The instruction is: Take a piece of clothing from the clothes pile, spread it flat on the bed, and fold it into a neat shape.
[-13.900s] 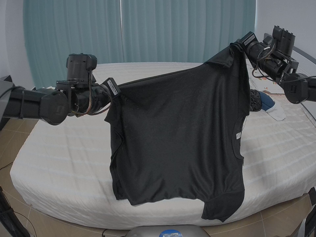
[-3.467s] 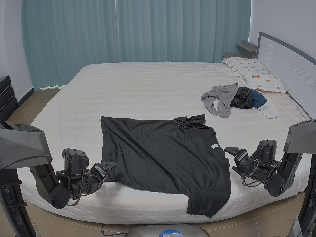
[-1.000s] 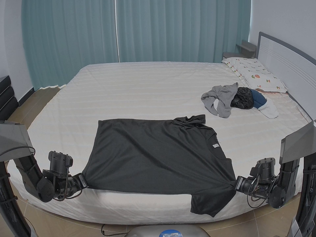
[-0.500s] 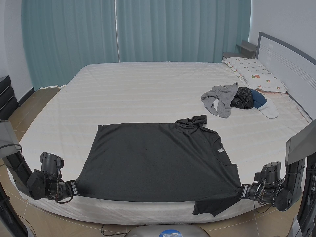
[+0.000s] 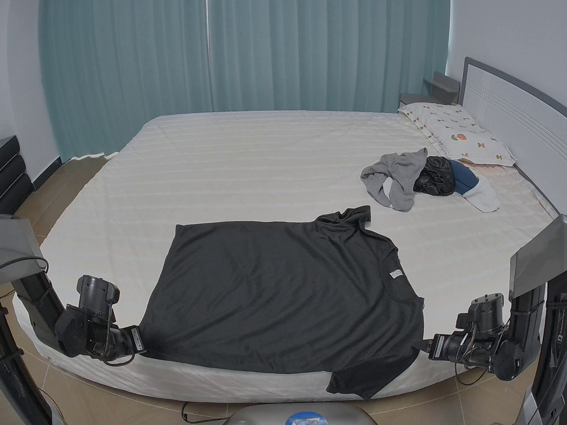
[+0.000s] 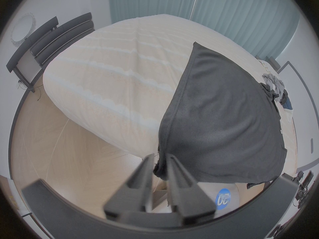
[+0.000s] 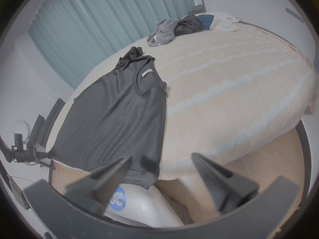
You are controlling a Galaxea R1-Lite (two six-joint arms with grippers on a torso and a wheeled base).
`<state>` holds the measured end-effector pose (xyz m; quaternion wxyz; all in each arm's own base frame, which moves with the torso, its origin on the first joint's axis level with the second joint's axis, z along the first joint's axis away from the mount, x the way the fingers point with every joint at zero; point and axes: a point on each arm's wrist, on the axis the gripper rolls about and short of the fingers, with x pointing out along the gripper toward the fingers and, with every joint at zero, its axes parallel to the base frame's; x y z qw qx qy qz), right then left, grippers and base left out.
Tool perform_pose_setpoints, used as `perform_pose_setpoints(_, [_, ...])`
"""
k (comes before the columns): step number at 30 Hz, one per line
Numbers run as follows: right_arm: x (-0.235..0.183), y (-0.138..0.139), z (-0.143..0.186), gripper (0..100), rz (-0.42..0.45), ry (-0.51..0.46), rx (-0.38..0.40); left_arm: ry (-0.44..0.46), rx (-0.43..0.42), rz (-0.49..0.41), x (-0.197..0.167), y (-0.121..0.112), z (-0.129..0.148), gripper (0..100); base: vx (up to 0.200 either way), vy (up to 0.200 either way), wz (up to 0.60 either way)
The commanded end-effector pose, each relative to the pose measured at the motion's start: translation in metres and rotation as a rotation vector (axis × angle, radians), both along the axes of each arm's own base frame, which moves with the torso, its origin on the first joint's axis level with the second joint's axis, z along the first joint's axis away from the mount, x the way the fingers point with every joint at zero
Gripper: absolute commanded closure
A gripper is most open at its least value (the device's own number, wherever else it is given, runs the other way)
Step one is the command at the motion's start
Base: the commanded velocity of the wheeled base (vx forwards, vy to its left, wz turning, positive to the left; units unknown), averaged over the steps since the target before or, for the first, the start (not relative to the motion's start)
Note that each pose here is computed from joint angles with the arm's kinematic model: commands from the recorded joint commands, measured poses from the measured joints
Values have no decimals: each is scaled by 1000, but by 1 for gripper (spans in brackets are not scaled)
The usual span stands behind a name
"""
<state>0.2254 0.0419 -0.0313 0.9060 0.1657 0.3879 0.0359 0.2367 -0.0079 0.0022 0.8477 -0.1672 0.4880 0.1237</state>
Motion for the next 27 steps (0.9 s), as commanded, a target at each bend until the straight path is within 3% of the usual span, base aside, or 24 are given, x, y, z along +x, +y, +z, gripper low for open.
perform_pose_setpoints(1, [1,0,1,0,-3,-18,10,4,-10,11,4,0,-3,0,0,0,0])
perform_pose_setpoints(8, [7,2,7,0,-28,-88,55,-78,-37,21,9,0,14,0,0,0,0])
perform_pose_setpoints(14, [13,3,12,0,-57,-127,100,-174,-126,-9,8,3,39,0,0,0,0])
perform_pose_setpoints(20, [18,3,18,0,-77,-159,131,-200,-169,60,18,3,43,0,0,0,0])
perform_pose_setpoints(22, [23,4,26,0,-96,-196,168,-210,-193,101,21,6,45,0,0,200,0])
perform_pose_setpoints(27, [24,4,30,0,-105,-211,187,-214,-197,103,22,7,46,0,0,200,0])
